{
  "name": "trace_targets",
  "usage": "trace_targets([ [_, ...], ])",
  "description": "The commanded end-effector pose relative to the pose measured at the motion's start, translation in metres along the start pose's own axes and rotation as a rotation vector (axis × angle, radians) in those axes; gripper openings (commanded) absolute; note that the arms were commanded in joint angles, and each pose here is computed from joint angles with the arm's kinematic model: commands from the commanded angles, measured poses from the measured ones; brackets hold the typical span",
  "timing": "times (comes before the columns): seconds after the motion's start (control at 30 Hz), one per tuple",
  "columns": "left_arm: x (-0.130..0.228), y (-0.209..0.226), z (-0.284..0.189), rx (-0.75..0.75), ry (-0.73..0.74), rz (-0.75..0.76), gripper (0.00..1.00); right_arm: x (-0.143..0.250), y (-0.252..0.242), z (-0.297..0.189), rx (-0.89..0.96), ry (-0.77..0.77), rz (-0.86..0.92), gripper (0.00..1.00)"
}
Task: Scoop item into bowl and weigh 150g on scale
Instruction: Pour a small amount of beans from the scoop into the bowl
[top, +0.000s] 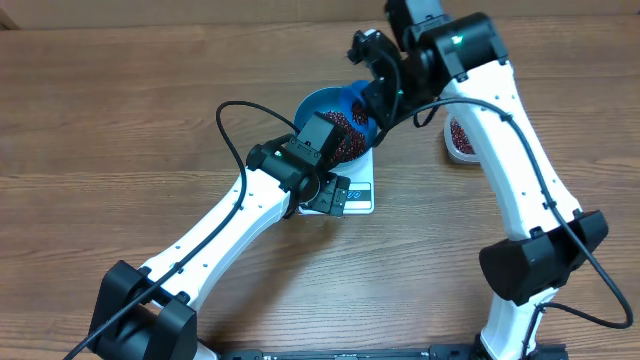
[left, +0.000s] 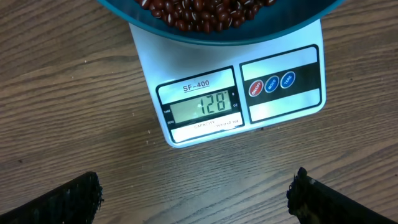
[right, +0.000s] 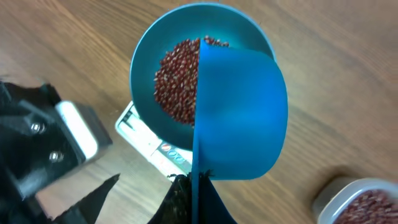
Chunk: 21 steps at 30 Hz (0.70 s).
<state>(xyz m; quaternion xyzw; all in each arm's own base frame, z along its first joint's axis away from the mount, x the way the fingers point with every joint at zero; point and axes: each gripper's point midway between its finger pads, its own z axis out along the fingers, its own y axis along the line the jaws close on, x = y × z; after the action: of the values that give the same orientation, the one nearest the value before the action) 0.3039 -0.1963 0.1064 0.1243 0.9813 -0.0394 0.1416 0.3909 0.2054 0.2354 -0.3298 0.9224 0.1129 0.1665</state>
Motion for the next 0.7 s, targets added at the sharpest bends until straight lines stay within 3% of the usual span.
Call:
trace_targets([
  [0.0,-0.004,-0.002,-0.004,0.012,-0.012,-0.008,0.99,-0.013,-0.003,-0.007,0.115,-0.031,-0.053,0.04],
  [0.33,-0.004,-0.002,-0.004,0.012,-0.012,-0.008,0.99,-0.030,0.010,-0.005,0.176,-0.071,-0.169,0.04],
  [0.67,-0.004,-0.002,-0.004,0.012,-0.012,-0.008,0.99,-0.032,0.013,-0.004,0.174,-0.076,-0.176,0.04],
])
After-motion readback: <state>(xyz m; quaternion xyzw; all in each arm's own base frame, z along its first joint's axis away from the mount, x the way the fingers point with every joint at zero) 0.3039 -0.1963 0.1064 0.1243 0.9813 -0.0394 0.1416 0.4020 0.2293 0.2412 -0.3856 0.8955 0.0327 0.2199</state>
